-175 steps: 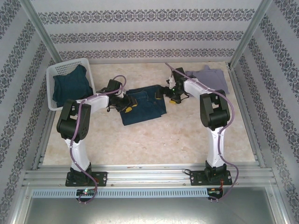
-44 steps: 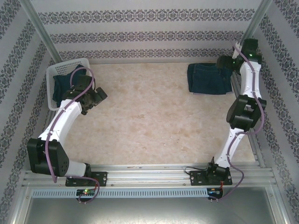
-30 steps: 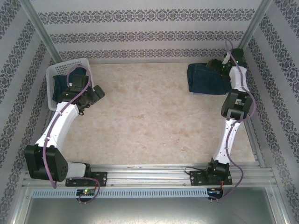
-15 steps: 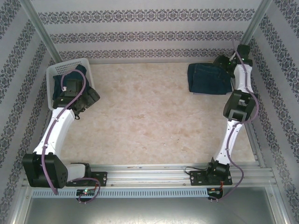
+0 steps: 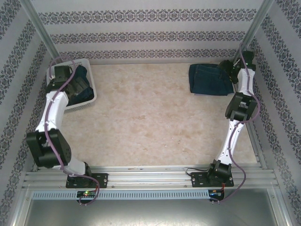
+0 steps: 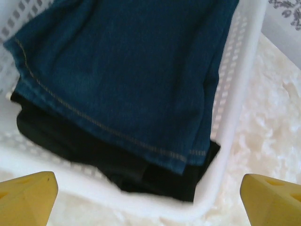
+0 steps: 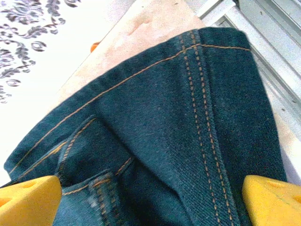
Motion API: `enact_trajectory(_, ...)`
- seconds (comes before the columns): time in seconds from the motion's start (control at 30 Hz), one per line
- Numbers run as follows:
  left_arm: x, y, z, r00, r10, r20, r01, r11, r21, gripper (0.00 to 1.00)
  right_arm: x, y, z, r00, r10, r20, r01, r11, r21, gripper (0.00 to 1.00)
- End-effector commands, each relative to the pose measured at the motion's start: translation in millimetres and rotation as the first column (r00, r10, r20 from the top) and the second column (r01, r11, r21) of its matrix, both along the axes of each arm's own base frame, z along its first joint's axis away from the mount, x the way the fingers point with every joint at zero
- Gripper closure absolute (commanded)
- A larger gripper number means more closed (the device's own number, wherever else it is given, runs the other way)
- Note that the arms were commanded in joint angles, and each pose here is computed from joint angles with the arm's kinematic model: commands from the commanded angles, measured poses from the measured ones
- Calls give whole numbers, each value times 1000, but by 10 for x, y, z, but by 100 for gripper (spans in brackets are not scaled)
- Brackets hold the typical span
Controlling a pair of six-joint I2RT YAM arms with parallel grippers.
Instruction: Fold and stack the skirts
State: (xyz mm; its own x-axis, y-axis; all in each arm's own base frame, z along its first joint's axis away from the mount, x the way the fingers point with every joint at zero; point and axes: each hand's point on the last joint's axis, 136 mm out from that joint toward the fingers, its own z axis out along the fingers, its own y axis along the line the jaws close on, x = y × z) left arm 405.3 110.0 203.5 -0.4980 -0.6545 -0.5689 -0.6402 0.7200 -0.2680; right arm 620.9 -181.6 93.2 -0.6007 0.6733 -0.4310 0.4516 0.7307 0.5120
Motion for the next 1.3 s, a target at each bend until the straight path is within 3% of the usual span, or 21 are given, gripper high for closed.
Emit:
enact_trajectory(0.0, 272, 220, 45, 1000, -15, 3, 15, 1000, 16, 0, -119, 275, 1033, 993, 49, 105, -39, 995, -89, 2)
enact_trajectory(0.13, 571, 369, -198, 998, -35, -61, 34, 999, -19, 0, -363, 628, 1473, 988, 77, 132, -59, 990, -131, 2)
enact_trajectory(0.27, 937, 270, -536, 980, -152, -132, 137, 984, -116, 0, -584, 1124, 1730, 969, 105, 223, -97, 994, -46, 2)
enact_trajectory(0.47, 1363, 195, -839, 948, -272, -166, 249, 957, -148, 7, -911, 1861, 1952, 933, 187, 308, -217, 974, 66, 2)
enact_trajectory(0.53, 1407, 334, -898, 950, -221, -221, 203, 974, -99, 23, -1048, 2129, 1935, 923, 234, 305, -275, 956, 99, 2)
enact_trajectory(0.6, 1439, 417, -985, 947, -187, -262, 167, 981, -97, 45, -1208, 2375, 1923, 913, 276, 302, -322, 940, 114, 2)
enact_trajectory(0.63, 1472, 390, -971, 947, -198, -254, 173, 978, -115, 59, -1272, 2451, 1930, 908, 285, 307, -332, 936, 114, 2)
enact_trajectory(0.67, 1508, 329, -925, 947, -220, -235, 189, 971, -147, 83, -1346, 2522, 1944, 902, 296, 314, -344, 933, 108, 2)
enact_trajectory(0.7, 1547, 273, -790, 950, -239, -199, 209, 964, -162, 100, -1420, 2560, 1952, 903, 295, 313, -341, 934, 103, 2)
enact_trajectory(0.87, 1497, 216, 465, 966, -257, 31, 258, 965, -49, 100, -1686, 2593, 2103, 891, 273, 362, -325, 941, 90, 2)
enact_trajectory(0.97, 1284, -7, 1297, 927, -320, 195, 327, 945, -5, 100, -1801, 2592, 2220, 870, 236, 433, -307, 947, 99, 2)
enact_trajectory(1.1, 924, -697, 1996, 812, -483, 328, 506, 862, 17, 100, -1899, 2500, 2274, 850, 124, 512, -227, 963, 145, 2)
enact_trajectory(1.17, 763, -1165, 2168, 731, -583, 354, 611, 791, 42, 100, -1921, 2488, 2208, 854, 87, 513, -208, 961, 183, 2)
enact_trajectory(1.27, 539, -1936, 2243, 584, -726, 362, 756, 649, 82, 100, -1973, 2636, 2134, 846, 170, 506, -298, 937, 182, 2)
